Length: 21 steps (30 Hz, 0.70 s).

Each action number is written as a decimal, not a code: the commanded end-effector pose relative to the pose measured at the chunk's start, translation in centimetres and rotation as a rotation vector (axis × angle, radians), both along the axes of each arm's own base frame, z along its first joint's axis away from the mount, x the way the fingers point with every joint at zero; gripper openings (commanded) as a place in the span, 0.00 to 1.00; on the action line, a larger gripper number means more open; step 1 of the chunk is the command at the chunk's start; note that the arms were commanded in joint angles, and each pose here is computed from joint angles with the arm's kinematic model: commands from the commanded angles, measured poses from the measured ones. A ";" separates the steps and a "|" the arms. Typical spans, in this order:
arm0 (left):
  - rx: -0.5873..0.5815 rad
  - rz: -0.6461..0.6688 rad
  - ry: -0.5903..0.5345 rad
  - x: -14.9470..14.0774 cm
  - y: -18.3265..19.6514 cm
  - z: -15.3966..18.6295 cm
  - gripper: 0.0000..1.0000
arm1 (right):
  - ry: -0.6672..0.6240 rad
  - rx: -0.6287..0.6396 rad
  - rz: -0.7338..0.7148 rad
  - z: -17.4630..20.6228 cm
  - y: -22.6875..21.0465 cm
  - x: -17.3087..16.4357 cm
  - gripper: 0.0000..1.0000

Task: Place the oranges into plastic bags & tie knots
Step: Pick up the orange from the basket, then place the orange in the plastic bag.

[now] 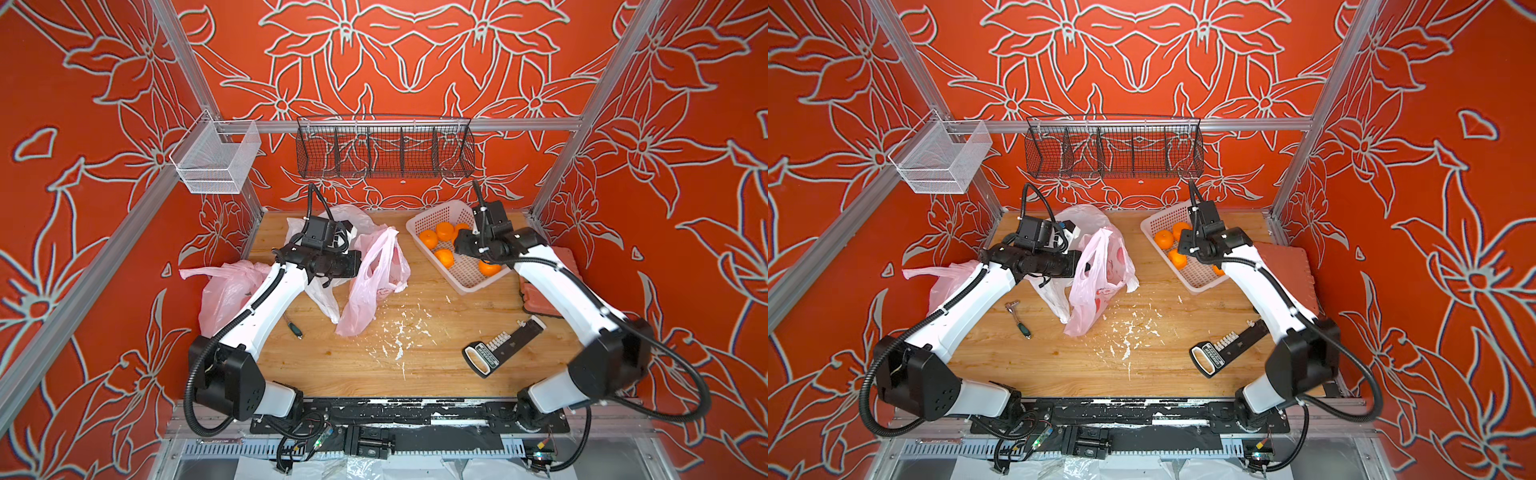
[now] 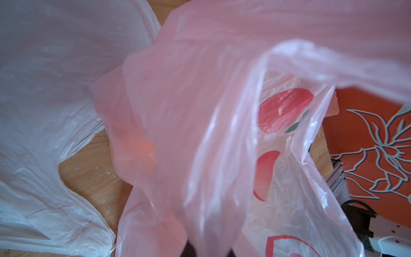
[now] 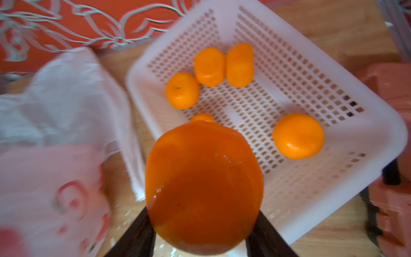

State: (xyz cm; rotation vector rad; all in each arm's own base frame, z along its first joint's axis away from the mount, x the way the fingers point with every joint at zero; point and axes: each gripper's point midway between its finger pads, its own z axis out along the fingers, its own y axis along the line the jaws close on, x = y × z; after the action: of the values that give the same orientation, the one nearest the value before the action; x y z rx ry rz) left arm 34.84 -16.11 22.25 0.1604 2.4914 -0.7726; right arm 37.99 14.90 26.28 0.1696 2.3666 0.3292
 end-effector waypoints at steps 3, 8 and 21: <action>-0.021 -0.010 -0.020 0.6 -0.3 0.9 0.00 | -0.045 0.202 0.261 4.0 7.7 -5.9 0.58; -0.018 -0.009 -0.017 0.5 -0.3 1.0 0.00 | -0.019 0.363 0.491 5.7 14.8 -9.4 0.58; -0.054 0.047 -0.025 0.1 1.2 0.9 0.00 | 0.084 0.390 0.568 -0.3 23.5 -4.8 0.63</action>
State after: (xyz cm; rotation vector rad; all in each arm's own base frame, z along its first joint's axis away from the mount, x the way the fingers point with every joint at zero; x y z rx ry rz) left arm 35.11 -15.48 22.36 0.1219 2.4764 -0.7867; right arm 32.30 36.37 24.14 -0.3081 2.4407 0.9867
